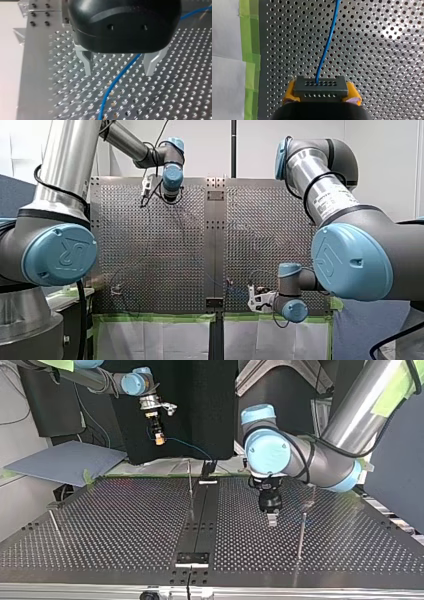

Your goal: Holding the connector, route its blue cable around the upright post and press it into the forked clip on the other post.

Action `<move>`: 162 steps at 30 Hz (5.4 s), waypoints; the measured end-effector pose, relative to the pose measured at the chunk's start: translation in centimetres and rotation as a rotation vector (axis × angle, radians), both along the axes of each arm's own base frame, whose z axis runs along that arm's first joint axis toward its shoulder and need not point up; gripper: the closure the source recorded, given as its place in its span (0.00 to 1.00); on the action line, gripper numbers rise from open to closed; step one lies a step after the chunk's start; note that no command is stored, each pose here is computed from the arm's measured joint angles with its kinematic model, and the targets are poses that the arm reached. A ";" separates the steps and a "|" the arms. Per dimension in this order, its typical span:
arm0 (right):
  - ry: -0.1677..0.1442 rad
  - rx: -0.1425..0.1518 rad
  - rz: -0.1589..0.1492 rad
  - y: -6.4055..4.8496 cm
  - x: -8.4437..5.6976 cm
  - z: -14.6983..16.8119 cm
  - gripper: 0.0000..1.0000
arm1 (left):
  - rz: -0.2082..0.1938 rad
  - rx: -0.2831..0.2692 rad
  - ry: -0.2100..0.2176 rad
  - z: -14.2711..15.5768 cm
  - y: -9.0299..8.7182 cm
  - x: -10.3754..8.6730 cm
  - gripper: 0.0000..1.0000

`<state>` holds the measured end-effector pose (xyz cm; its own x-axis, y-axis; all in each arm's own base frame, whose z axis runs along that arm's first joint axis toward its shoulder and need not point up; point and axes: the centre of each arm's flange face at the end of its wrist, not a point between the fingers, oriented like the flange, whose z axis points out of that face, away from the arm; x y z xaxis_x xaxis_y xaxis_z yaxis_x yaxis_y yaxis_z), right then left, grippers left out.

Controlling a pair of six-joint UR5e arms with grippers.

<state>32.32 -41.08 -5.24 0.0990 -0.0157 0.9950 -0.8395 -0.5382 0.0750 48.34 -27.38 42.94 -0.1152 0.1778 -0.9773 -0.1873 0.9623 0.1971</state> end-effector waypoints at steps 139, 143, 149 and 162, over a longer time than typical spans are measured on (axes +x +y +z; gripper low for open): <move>0.008 -0.004 0.009 0.3 0.3 0.0 1.00 | 0.088 0.236 0.103 -10.3 -7.6 3.9 0.00; 0.007 -0.004 0.010 0.3 0.3 0.0 1.00 | 0.080 0.248 0.112 -12.6 -8.2 3.8 0.00; 0.007 -0.003 0.011 0.3 0.4 0.0 1.00 | 0.068 0.249 0.113 -15.9 -9.6 4.2 0.00; 0.004 -0.003 0.011 0.3 0.4 0.0 1.00 | 0.031 0.267 0.151 -23.7 -11.5 5.1 0.00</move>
<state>32.74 -40.75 -5.25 0.1034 -0.0112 0.9946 -0.8332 -0.5472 0.0804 53.47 -38.84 19.21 -0.2649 0.4201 -0.8680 -0.1654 0.8670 0.4701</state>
